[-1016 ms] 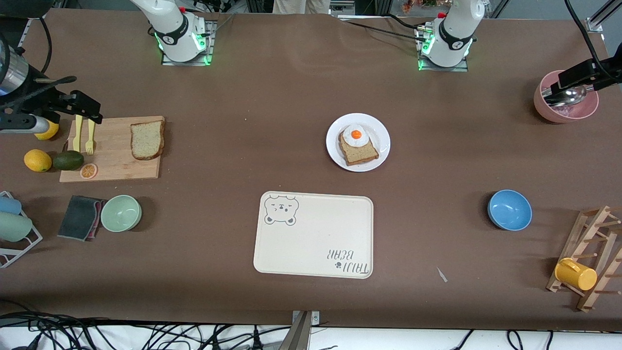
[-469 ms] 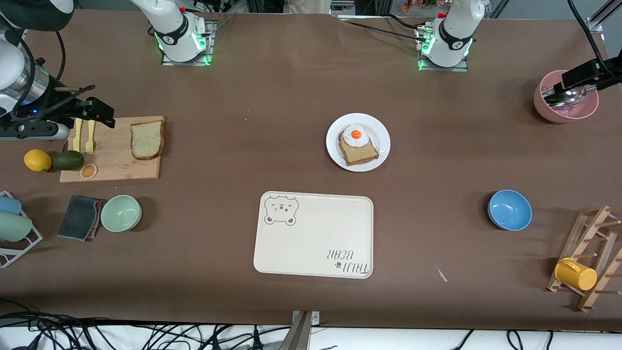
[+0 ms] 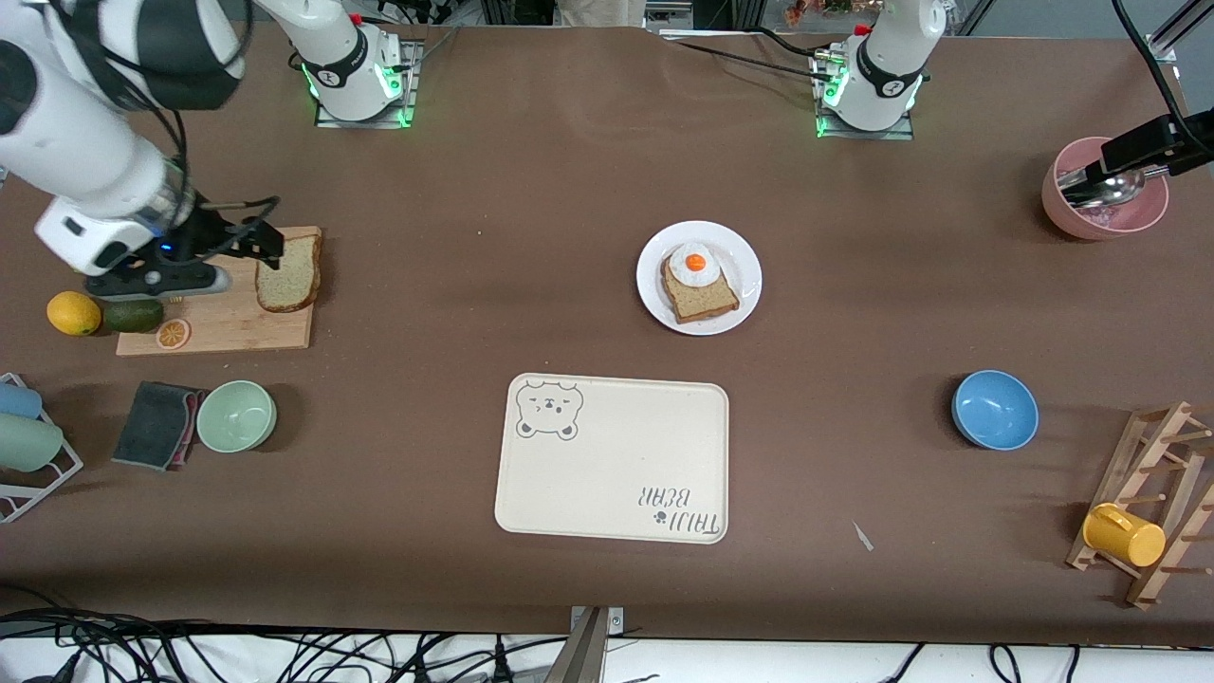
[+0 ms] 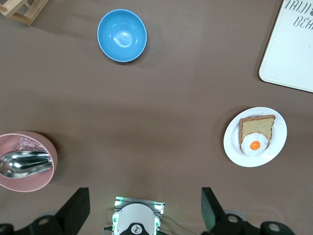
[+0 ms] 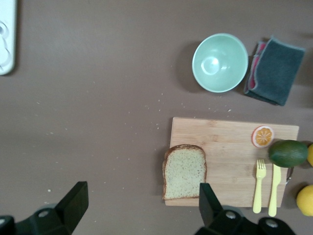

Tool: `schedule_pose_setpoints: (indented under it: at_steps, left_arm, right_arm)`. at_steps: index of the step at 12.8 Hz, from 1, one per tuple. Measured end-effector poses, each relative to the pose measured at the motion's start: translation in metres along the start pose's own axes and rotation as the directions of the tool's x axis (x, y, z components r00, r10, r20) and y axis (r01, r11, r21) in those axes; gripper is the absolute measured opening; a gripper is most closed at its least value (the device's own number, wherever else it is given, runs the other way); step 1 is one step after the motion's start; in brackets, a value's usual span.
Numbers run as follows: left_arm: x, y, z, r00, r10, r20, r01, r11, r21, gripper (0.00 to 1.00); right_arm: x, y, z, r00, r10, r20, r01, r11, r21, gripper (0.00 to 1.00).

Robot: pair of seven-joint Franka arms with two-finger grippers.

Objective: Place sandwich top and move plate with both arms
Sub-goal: 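Move the right gripper over the bread slice on the cutting board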

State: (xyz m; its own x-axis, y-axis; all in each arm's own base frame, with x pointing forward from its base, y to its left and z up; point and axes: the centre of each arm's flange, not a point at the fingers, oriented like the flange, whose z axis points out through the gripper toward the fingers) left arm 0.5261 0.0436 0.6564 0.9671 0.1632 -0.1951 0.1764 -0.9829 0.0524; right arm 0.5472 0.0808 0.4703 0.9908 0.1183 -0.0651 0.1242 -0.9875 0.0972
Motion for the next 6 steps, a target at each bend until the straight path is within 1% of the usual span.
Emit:
schedule_pose_setpoints:
  at_steps: [1,2,4,6]
  left_arm:
    - [0.0,0.0,0.0,1.0,-0.001,0.0,0.001,1.0,0.0,1.0]
    - [0.0,-0.001,0.0,1.0,-0.002,0.0,0.002,1.0,0.0,1.0]
    - [0.0,-0.002,0.0,1.0,-0.004,-0.001,0.004,1.0,-0.001,1.0]
    - [0.0,-0.003,0.0,1.0,-0.006,-0.001,0.006,1.0,-0.001,1.0]
  right_arm:
    - [-0.004,-0.008,0.024,1.0,0.03,0.009,-0.029,1.0,-0.009,1.0]
    - [-0.01,-0.02,0.045,0.999,0.041,0.021,-0.04,0.999,-0.032,1.0]
    - [-0.021,-0.048,0.075,0.998,0.042,0.041,-0.038,0.993,-0.108,1.0]
    - [-0.03,-0.065,0.091,0.998,0.036,0.055,-0.027,0.986,-0.164,1.0]
